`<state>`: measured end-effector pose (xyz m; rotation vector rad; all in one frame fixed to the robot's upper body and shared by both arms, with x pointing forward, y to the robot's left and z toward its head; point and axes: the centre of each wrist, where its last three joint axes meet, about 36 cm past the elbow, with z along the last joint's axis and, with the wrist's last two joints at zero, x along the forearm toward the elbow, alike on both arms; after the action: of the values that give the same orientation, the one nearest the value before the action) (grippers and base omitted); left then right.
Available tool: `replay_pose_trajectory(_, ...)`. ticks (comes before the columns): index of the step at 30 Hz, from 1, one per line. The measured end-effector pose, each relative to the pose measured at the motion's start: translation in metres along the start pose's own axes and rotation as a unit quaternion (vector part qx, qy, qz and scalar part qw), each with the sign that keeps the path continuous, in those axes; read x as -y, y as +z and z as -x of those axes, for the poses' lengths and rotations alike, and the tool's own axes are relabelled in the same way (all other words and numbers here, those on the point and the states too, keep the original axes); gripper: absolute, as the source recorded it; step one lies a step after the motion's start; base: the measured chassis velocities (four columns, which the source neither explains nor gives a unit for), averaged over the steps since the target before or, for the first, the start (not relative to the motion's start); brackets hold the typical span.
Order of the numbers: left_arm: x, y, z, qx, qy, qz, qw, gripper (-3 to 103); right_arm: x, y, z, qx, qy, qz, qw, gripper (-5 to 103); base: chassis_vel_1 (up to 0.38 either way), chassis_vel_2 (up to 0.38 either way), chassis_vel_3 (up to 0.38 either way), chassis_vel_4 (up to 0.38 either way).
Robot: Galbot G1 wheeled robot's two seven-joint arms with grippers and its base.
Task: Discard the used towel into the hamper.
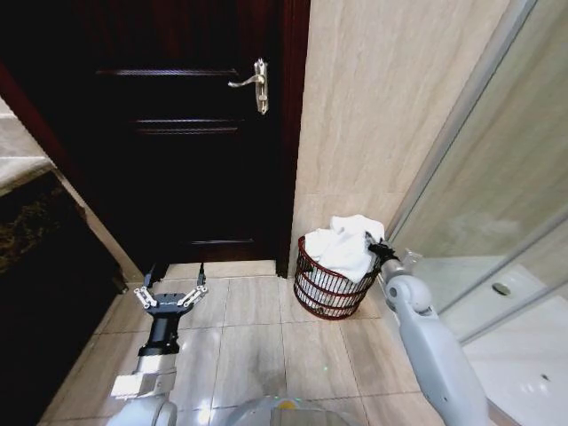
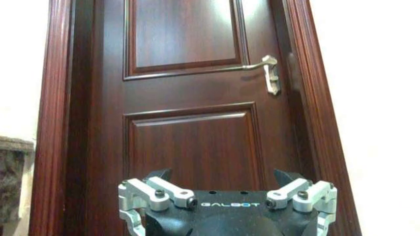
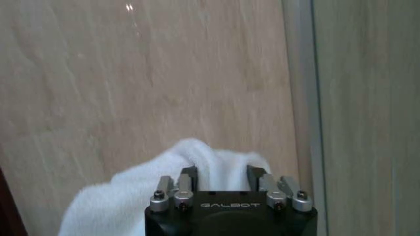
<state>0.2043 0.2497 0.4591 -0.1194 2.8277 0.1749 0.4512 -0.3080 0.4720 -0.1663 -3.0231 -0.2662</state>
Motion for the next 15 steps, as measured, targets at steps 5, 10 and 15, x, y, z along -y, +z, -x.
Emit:
replay_pose_trajectory(5, 0.002, 0.000, 0.002, -0.003, 0.003, -0.002, 1.0000, 100, 0.000, -0.007, 0.004, 0.026, -0.001, -0.012, 1.000, 71, 0.000, 0.000, 0.000, 0.000)
replay_pose_trajectory(10, 0.001, 0.001, 0.001, -0.005, 0.002, 0.000, 1.0000, 100, -0.012, -0.020, 0.021, 0.046, -0.026, -0.006, 0.999, 88, 0.000, 0.000, 0.000, 0.000)
replay_pose_trajectory(15, 0.000, 0.001, 0.000, -0.005, 0.000, 0.001, 1.0000, 100, -0.023, -0.021, 0.039, 0.016, -0.049, -0.011, 0.999, 99, 0.000, 0.000, 0.000, 0.000)
